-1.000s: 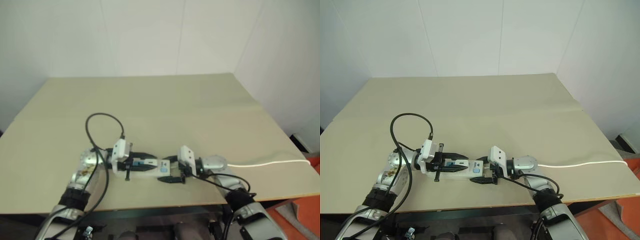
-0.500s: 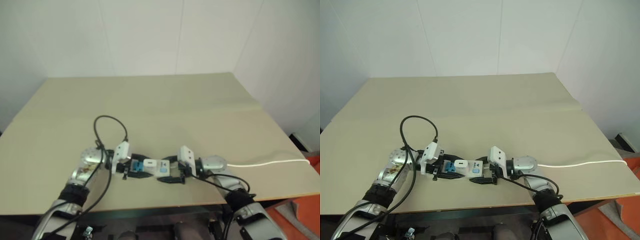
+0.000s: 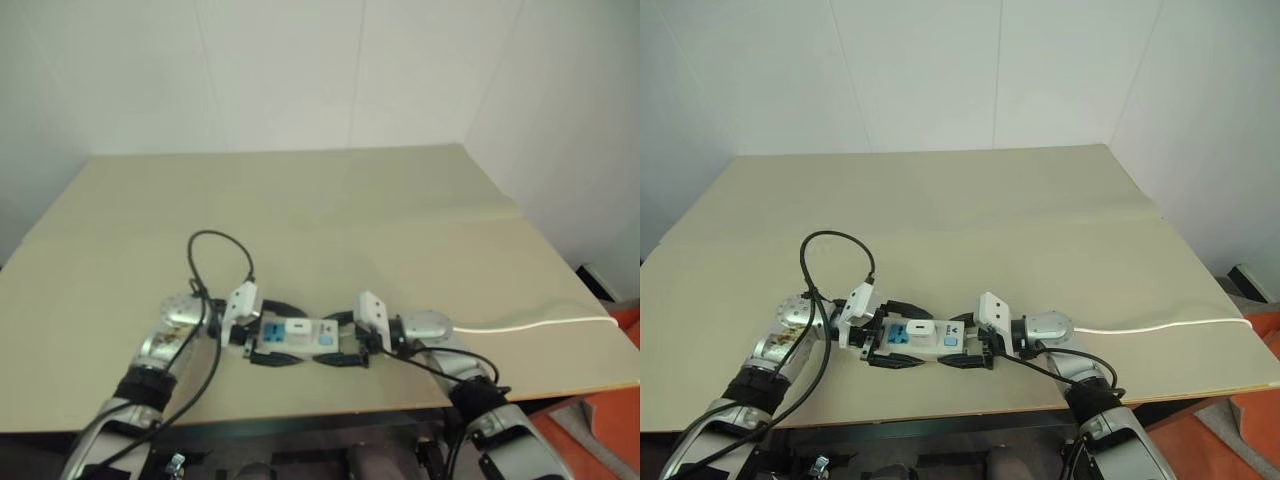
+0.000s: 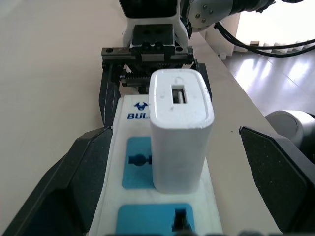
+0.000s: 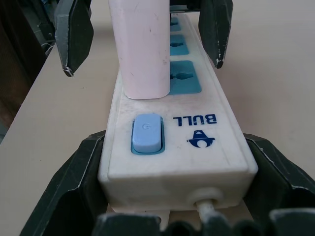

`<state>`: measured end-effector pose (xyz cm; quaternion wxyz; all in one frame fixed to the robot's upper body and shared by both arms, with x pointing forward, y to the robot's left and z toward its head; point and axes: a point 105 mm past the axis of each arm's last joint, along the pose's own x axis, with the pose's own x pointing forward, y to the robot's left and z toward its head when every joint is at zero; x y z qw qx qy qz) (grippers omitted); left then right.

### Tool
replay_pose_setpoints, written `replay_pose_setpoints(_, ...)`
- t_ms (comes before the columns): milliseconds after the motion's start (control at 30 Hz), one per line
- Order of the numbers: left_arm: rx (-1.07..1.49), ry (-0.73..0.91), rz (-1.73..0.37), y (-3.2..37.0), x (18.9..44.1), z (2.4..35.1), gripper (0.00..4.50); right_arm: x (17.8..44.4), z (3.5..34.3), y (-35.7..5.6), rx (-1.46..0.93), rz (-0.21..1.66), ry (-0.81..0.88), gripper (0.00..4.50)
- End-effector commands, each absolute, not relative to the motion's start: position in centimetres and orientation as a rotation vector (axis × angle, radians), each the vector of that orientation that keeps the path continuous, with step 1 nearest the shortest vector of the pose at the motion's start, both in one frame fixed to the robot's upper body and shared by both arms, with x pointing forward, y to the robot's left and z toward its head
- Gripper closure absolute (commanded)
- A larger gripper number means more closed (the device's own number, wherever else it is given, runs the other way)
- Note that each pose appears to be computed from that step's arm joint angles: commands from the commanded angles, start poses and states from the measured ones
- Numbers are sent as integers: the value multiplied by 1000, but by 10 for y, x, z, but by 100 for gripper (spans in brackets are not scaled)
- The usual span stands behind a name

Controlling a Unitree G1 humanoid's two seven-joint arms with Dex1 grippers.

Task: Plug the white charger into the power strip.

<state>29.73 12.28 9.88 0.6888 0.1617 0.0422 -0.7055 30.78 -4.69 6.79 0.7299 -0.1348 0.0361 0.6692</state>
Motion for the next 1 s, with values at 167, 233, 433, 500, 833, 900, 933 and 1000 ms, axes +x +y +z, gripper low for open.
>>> replay_pose_setpoints(167, 430, -36, -1538, 139, 303, 149, 0, 309, 66, -53, -295, 1464, 118, 3)
replay_pose_setpoints(233, 449, -48, -1537, 145, 301, 154, 0, 308, 70, -55, -309, 1466, 111, 3)
replay_pose_setpoints(433, 491, -53, -1500, 167, 294, 169, 0, 311, 92, -79, -342, 1405, 60, 3)
replay_pose_setpoints(500, 511, -42, -1478, 175, 292, 173, 0, 310, 101, -90, -357, 1375, 40, 3)
replay_pose_setpoints(833, 589, 150, -1315, 227, 269, 180, 0, 283, 134, -156, -376, 1215, 43, 3)
replay_pose_setpoints(900, 598, 183, -1302, 235, 259, 182, 0, 279, 141, -167, -385, 1181, 45, 3)
replay_pose_setpoints(933, 603, 195, -1295, 238, 255, 183, 0, 278, 143, -172, -387, 1166, 46, 3)
replay_pose_setpoints(1000, 598, 200, -1252, 244, 250, 186, 0, 274, 147, -181, -391, 1139, 53, 3)
